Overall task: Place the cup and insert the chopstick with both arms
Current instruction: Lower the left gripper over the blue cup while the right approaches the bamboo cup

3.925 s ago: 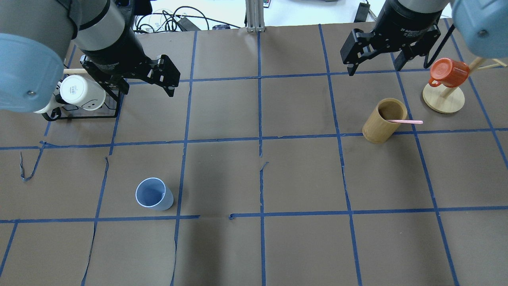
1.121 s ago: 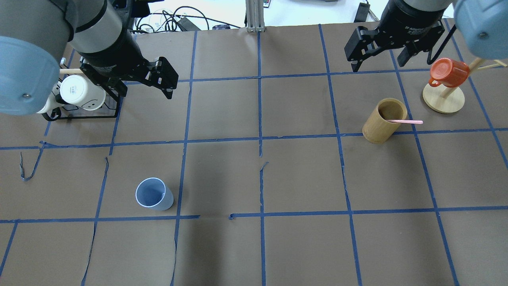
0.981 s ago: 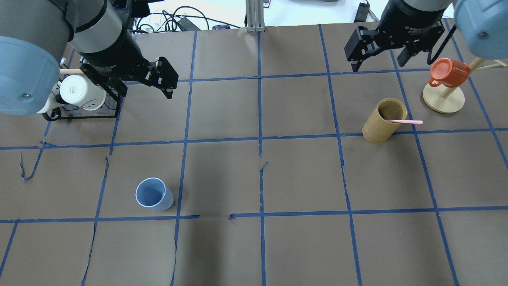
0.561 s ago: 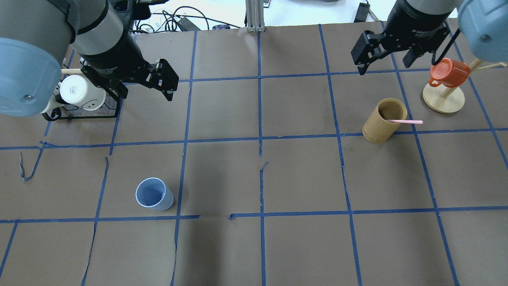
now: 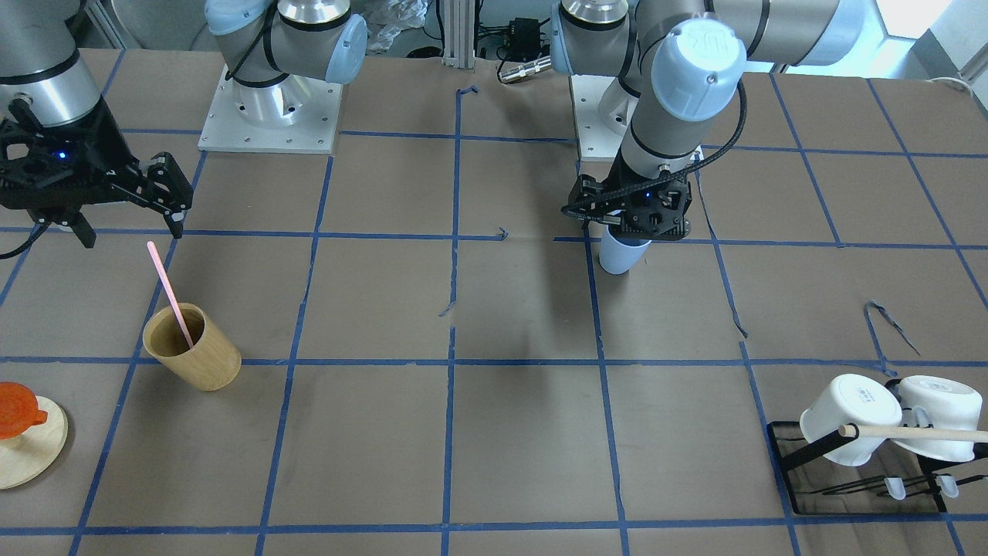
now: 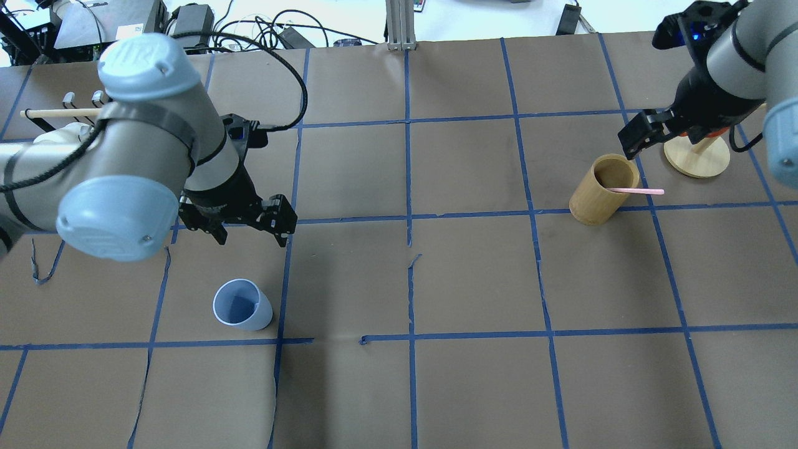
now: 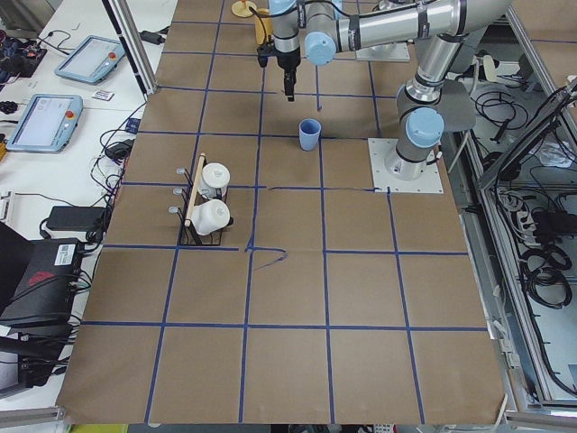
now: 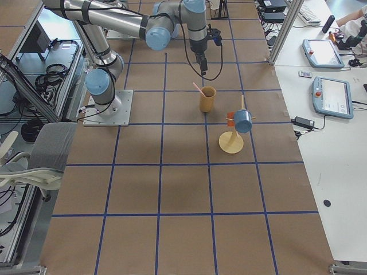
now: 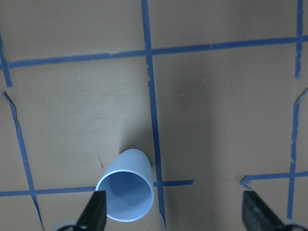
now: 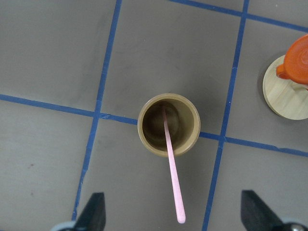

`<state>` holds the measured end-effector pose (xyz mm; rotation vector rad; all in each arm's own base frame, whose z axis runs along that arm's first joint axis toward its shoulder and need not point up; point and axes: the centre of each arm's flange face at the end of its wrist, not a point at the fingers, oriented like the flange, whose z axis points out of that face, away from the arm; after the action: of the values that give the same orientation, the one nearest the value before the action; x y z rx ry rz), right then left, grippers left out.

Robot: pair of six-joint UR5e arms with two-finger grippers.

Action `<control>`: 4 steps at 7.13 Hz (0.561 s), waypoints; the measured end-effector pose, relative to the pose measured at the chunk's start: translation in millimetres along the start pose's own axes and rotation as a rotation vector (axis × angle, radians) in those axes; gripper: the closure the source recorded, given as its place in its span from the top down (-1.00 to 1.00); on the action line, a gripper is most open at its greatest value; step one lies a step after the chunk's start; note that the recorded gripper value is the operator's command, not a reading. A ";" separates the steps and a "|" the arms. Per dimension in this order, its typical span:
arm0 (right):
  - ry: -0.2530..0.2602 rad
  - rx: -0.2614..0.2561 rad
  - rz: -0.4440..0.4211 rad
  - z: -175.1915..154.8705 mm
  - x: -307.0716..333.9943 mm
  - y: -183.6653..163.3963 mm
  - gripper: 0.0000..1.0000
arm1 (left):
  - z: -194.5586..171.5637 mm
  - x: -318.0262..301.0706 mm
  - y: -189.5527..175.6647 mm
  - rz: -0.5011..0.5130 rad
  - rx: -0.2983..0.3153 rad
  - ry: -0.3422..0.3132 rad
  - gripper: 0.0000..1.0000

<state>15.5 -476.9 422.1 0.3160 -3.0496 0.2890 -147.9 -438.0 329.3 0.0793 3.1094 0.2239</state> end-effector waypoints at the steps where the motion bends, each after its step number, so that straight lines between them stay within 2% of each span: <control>1: 0.010 0.013 -0.002 15.1 3.4 10.8 0.99 | 31.9 -1.5 8.8 -0.007 -0.030 0.000 0.99; 2: 0.011 0.013 -0.001 24.7 6.8 17.8 0.98 | 53.1 -1.9 16.1 -0.024 -0.061 0.000 0.86; 3: 0.002 0.006 0.005 33.5 9.5 23.7 0.98 | 66.8 -2.2 20.3 -0.048 -0.089 -0.001 0.50; 4: -0.012 0.005 0.013 42.8 10.7 29.3 0.91 | 75.4 -2.4 22.2 -0.064 -0.110 -0.002 -0.40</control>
<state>-2.9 -459.1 375.7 0.2993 -3.0647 0.2961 -142.3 -405.4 258.0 -0.0214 3.0843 0.3913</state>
